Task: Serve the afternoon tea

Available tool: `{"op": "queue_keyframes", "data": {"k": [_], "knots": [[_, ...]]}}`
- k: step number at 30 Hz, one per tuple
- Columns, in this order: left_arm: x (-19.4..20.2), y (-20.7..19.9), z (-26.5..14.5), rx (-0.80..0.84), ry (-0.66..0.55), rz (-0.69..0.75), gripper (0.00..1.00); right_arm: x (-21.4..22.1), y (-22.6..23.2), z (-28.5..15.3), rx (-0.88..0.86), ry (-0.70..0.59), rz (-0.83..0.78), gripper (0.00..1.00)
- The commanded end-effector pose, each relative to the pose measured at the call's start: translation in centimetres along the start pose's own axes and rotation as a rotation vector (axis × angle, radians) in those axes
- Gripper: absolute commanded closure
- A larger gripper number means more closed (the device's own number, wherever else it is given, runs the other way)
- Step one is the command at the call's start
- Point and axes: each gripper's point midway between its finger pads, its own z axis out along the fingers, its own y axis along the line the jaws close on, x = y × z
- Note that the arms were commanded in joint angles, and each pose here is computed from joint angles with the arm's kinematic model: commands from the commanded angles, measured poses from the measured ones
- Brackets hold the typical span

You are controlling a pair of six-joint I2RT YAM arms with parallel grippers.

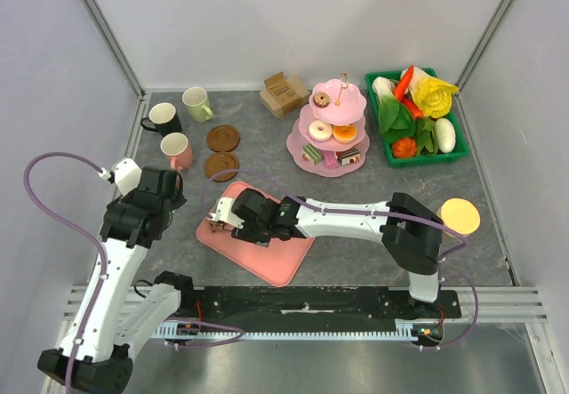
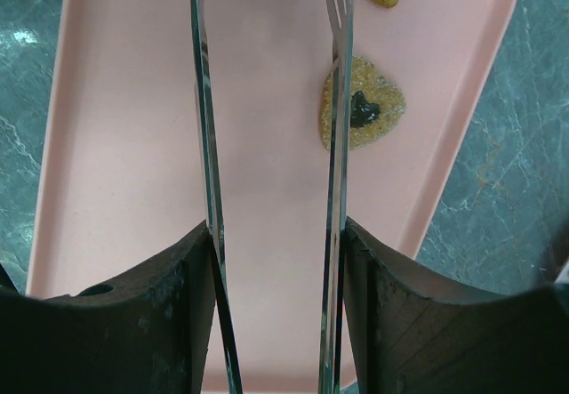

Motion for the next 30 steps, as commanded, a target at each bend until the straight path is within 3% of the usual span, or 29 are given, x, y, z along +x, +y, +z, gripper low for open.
{"op": "queue_keyframes", "data": {"k": [1,19,30], "knots": [[0.2,-1.8,1.9,0.077,0.057,0.033,0.02,-2.1,-0.3,0.3,-0.003,-0.042,-0.002,0.40],[0.0,-2.1,1.7,0.135,0.044,0.011,0.03,0.0,-0.2,2.2,-0.032,0.070,0.044,0.40],[-0.1,-2.2,1.6,0.146,0.037,0.010,0.04,0.0,-0.5,1.9,-0.018,0.083,0.055,0.48]]}}
